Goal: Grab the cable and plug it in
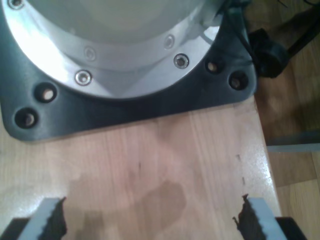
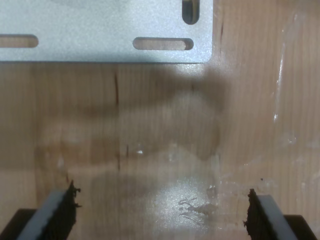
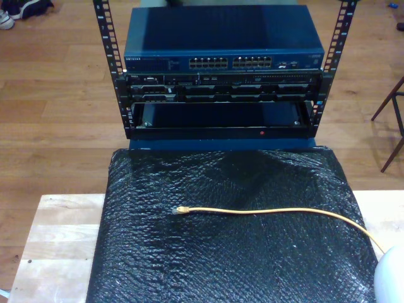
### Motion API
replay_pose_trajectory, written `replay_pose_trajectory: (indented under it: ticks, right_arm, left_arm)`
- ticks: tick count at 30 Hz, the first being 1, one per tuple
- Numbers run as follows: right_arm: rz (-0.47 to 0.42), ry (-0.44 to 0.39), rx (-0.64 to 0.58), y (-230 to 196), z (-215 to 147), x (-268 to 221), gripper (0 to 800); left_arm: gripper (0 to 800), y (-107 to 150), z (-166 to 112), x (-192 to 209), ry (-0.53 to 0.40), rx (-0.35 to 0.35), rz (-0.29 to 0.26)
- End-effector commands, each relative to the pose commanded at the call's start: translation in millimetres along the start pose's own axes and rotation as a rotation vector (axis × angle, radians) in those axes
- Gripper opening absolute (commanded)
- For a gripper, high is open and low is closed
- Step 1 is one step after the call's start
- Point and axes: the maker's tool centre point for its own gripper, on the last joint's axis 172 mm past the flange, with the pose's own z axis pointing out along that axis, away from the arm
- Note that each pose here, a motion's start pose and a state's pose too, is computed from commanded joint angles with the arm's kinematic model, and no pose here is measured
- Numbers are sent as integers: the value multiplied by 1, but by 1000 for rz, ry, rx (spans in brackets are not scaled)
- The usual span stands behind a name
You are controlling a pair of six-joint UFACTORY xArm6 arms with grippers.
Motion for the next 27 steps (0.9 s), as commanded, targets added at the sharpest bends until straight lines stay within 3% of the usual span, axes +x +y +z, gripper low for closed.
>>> replay_pose_trajectory:
  ticks: [18,27]
  right_arm:
    - [-14,-26,7,1,-13,-10,800]
    - [-57,48,60,-5,-42,-4,799]
  left_arm:
    - [800,1,-2,-2,-5,-5,1]
    - [800,5,-16,3,22,-12,-3]
